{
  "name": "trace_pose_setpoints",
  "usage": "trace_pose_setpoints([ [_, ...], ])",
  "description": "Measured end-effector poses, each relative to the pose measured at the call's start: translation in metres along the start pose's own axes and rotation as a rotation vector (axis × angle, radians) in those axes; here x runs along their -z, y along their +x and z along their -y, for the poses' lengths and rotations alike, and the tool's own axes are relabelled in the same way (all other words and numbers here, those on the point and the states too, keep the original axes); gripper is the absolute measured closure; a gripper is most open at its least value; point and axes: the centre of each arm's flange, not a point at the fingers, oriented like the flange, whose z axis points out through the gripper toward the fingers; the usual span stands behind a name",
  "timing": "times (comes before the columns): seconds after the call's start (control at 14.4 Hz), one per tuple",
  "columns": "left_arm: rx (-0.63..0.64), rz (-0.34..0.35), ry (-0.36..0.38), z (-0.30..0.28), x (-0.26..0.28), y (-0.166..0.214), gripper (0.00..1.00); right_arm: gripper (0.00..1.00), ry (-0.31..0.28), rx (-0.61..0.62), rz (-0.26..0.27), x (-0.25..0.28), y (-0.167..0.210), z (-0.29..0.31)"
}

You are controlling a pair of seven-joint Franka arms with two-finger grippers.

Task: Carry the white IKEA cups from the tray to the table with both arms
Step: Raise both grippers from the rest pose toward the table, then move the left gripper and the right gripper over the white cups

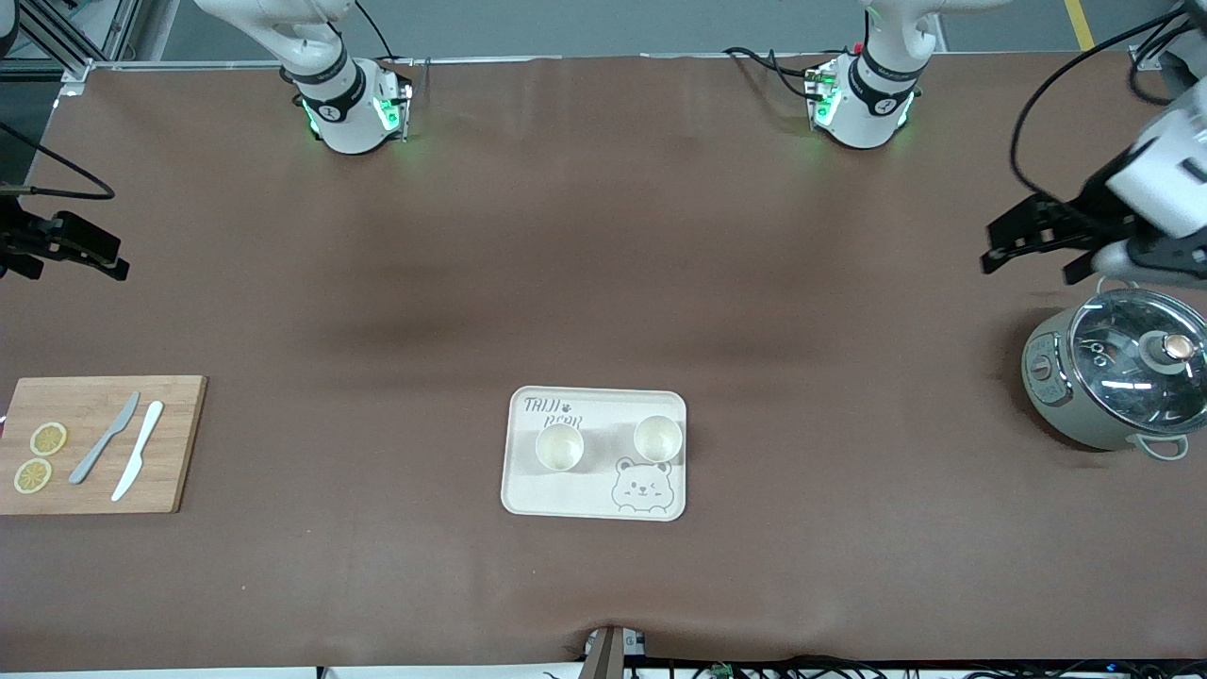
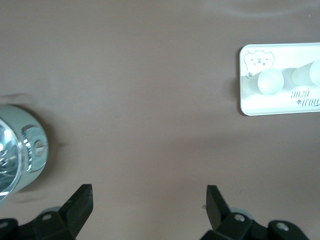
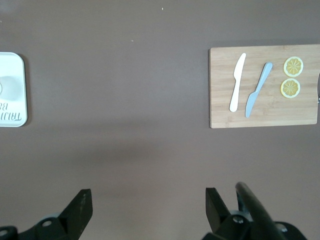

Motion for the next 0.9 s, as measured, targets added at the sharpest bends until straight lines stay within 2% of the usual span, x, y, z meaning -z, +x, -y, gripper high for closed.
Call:
trace_pose_setpoints([
  [0.28, -0.045, 0.038, 0.036, -0.085, -0.048, 0.034, 0.0, 0.0, 0.003, 0.033, -0.025, -0.003, 0.008, 0.026],
  [0.49, -0.059, 0.056, 0.04, -0.134, -0.088, 0.057, 0.0, 0.0, 0.006, -0.002, -0.03, -0.015, 0.017, 0.057],
  [0.69, -0.058, 0.032, 0.034, -0.171, -0.133, 0.076, 0.0, 0.0, 0.024, -0.024, -0.037, -0.027, 0.025, 0.083],
  [0.9, -0.074, 0.036, 0.052, -0.193, -0.191, 0.092, 0.0, 0.0, 0.043, -0.07, -0.033, -0.042, 0.034, 0.101],
])
